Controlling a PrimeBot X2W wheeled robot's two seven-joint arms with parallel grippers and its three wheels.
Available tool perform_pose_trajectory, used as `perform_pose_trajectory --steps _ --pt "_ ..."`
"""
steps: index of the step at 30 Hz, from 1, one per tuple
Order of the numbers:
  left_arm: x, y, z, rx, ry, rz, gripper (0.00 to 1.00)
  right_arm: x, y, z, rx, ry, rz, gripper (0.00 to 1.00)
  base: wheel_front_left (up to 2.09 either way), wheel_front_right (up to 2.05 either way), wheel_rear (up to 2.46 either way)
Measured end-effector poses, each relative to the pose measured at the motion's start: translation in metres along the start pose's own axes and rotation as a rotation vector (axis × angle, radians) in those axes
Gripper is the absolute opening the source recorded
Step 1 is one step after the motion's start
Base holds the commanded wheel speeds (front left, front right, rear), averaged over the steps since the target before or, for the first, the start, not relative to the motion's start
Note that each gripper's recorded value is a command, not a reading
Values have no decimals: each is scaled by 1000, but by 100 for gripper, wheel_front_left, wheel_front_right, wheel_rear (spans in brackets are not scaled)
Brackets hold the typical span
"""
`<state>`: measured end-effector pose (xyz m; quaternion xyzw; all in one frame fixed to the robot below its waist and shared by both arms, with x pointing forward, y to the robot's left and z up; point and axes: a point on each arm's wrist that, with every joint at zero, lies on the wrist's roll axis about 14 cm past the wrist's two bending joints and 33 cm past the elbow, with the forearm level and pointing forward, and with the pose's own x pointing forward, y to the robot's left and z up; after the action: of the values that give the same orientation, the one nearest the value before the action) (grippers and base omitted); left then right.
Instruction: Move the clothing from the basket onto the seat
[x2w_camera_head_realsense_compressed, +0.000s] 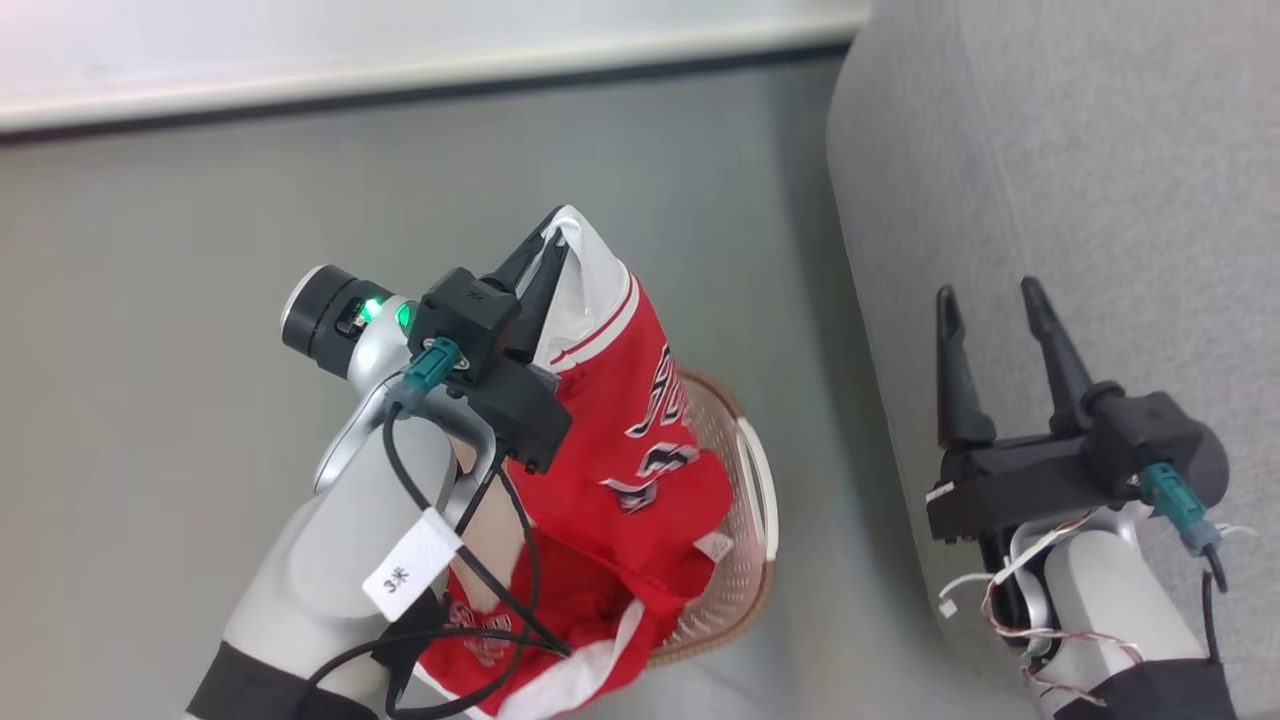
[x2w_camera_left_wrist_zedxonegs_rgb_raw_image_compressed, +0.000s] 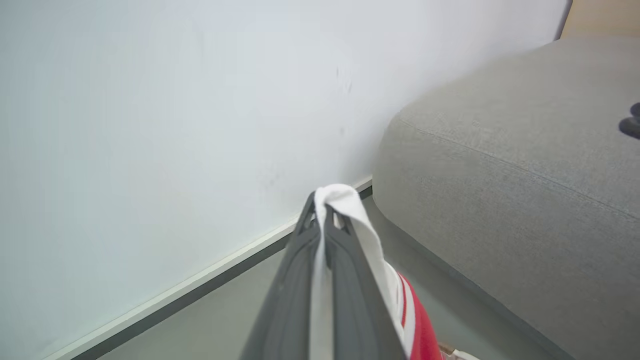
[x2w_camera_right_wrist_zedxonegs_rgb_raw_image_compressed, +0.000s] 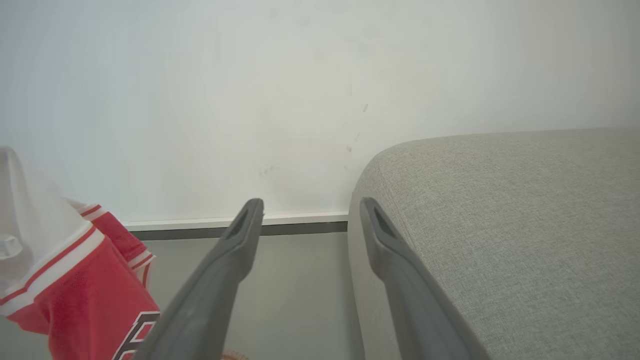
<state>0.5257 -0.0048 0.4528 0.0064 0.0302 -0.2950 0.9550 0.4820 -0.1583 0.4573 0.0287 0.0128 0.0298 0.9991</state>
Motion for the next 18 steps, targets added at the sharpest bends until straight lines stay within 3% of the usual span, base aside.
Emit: perform_pose_trajectory --steps 18 --pt "-37 -27 128 95 -233 -13 0 -56 33 44 -1 -67 119 100 0 0 0"
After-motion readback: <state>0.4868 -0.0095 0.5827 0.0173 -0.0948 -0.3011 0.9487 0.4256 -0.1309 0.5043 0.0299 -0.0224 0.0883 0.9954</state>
